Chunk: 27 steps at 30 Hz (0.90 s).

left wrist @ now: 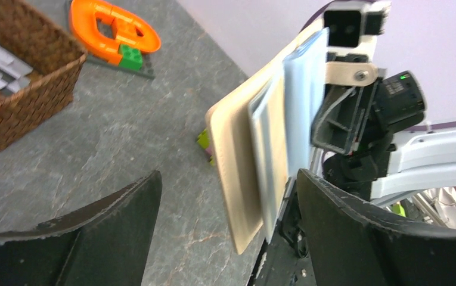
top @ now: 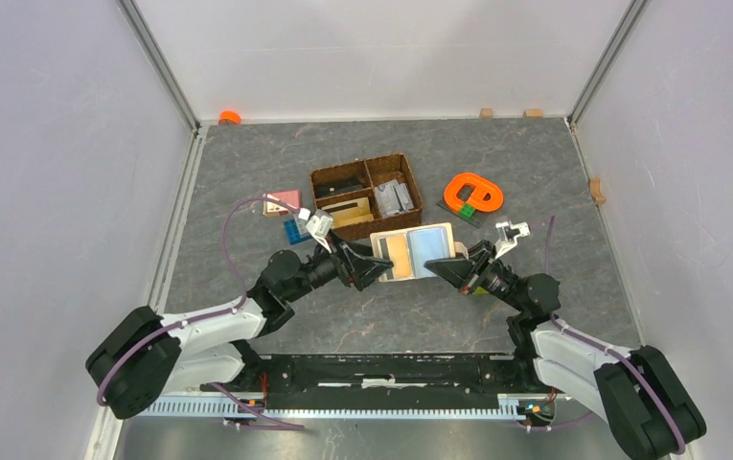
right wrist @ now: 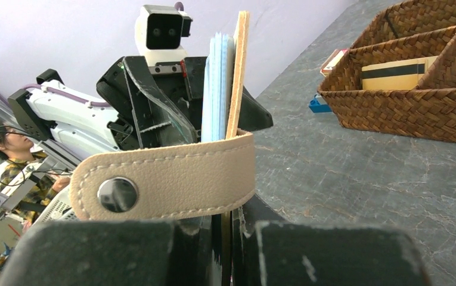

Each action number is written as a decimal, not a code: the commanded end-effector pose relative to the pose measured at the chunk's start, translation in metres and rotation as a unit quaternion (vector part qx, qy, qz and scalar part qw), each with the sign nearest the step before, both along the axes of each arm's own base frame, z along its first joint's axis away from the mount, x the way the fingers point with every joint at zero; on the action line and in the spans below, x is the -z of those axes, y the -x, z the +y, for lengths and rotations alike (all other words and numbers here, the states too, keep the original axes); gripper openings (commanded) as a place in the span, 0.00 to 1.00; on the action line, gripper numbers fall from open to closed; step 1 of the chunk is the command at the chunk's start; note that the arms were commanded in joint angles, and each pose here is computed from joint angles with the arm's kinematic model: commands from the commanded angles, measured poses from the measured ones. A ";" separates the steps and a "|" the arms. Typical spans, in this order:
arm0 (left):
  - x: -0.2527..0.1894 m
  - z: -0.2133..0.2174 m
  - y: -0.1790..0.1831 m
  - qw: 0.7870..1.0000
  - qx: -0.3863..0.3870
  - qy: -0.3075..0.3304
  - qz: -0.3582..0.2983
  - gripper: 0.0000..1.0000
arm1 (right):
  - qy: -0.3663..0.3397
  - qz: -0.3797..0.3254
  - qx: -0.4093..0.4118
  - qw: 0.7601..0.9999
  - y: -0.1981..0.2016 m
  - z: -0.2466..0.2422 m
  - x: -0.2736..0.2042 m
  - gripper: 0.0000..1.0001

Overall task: Take the credit cards out of the card holder
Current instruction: Remove the credit card from the card holder.

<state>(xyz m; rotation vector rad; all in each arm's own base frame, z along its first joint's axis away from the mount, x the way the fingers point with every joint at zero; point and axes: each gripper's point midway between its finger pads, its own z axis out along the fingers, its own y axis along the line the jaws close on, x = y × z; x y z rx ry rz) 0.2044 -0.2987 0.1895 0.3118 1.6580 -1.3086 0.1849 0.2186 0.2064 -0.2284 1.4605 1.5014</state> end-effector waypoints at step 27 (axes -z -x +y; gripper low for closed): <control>-0.028 0.001 0.002 0.999 0.005 0.043 -0.033 0.02 | 0.068 -0.009 0.069 0.995 -0.028 -0.006 0.016 0.33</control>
